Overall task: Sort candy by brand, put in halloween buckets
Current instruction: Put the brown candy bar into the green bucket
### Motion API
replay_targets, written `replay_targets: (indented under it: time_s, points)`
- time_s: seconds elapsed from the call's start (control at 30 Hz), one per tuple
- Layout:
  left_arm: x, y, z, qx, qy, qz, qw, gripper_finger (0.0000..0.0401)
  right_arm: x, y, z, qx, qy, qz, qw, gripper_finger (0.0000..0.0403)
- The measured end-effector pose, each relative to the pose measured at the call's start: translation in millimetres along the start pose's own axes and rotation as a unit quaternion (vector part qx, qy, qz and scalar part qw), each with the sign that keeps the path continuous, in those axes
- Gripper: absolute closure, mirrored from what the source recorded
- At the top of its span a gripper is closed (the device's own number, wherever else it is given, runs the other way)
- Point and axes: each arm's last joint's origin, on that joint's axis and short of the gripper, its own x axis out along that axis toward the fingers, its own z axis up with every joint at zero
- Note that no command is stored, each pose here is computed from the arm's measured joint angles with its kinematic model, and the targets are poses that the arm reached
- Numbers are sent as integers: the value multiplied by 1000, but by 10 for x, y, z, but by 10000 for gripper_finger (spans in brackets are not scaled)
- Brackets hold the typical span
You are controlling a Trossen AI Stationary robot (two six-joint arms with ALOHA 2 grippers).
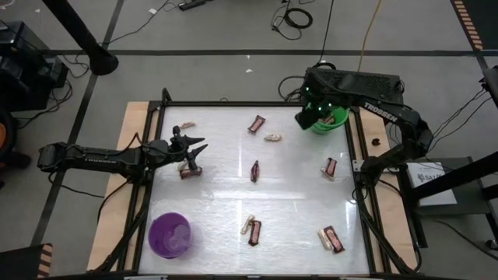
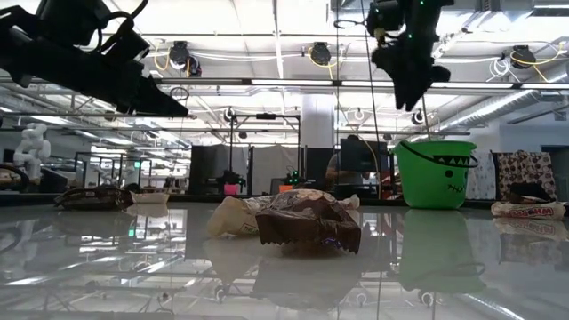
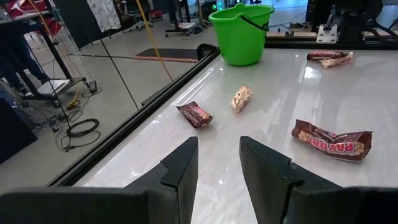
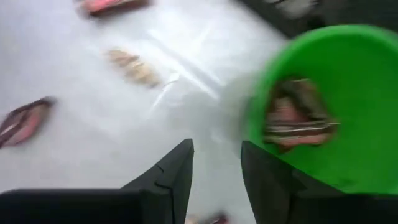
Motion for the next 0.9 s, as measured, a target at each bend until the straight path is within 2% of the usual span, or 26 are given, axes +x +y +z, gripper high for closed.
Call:
replay_targets:
  time_s: [0.17,0.27,0.43,0.67,0.9]
  points:
    - [0,-1,0,0,0,0,1000,273,-40,325,-169,-26,17,23,999,280]
    - [0,-1,0,0,0,0,1000,273,-56,497,-313,-10,34,21,999,284]
    - [0,0,-1,-1,0,0,1000,273,199,649,-632,31,71,-44,996,292]
    - [0,0,0,-1,0,0,1000,273,736,466,-997,57,184,-102,976,282]
    - [0,0,9,-3,-5,0,1000,273,1087,163,-1160,92,232,-144,958,230]
